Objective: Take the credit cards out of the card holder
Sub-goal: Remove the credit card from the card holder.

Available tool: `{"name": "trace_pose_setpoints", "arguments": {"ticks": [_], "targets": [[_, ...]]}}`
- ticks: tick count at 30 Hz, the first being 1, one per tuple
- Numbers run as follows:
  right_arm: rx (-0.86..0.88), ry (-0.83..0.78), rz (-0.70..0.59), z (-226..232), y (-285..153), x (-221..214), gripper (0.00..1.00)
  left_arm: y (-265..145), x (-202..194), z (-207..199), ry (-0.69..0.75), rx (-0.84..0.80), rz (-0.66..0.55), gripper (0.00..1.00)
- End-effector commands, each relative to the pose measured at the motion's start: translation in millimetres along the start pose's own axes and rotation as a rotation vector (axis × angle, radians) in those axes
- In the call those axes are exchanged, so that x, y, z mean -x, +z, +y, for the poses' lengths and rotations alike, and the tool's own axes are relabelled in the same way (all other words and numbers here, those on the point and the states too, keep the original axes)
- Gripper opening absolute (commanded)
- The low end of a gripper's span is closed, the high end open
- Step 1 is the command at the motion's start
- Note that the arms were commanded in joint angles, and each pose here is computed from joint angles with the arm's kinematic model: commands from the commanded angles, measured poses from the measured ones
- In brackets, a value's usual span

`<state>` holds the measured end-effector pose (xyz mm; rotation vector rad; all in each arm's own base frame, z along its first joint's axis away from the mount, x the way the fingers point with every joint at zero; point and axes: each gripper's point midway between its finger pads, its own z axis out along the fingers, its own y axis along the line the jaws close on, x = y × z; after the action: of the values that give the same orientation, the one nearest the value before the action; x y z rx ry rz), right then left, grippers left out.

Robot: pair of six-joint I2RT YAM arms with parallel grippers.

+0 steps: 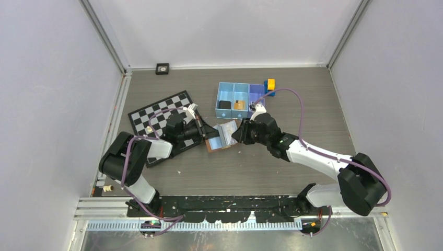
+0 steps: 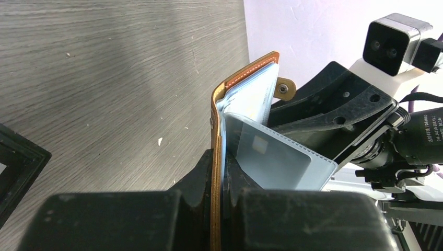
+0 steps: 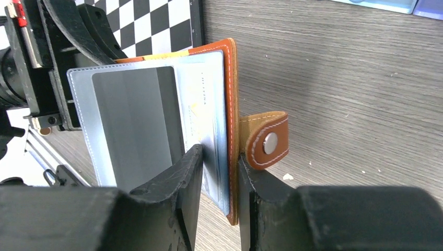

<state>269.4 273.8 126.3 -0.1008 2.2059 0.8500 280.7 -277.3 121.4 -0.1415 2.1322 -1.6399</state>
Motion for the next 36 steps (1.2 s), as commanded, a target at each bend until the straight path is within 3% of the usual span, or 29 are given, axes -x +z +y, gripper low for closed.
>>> {"name": "trace_pose_setpoints", "arguments": {"ticks": [1, 6, 8, 10, 14, 21, 31, 36], "targets": [[0.027, -0.055, -0.047, 14, -1, 17, 0.36, 3, 3, -36, 0.077, -0.136, 0.035, 0.00], [0.072, -0.018, -0.031, 23, 1, 14, 0.39, 2, 3, -46, 0.082, -0.184, 0.036, 0.00], [0.085, 0.012, -0.032, 27, -1, 15, 0.30, 1, 3, -52, 0.083, -0.220, 0.034, 0.00], [0.106, 0.039, -0.045, 30, -4, 19, 0.14, 0, 3, -58, 0.087, -0.254, 0.030, 0.00], [0.127, 0.094, -0.101, 27, -14, 29, 0.01, -2, 4, -59, 0.085, -0.259, 0.025, 0.02], [0.132, 0.175, -0.170, 12, -26, 44, 0.01, -9, 10, -58, 0.087, -0.263, -0.009, 0.20], [0.214, 0.197, -0.174, 19, -32, 48, 0.00, -18, 16, -60, 0.092, -0.277, -0.055, 0.62], [0.273, 0.172, -0.167, 30, -35, 48, 0.01, -15, 15, -50, 0.074, -0.248, -0.056, 0.73]]}}
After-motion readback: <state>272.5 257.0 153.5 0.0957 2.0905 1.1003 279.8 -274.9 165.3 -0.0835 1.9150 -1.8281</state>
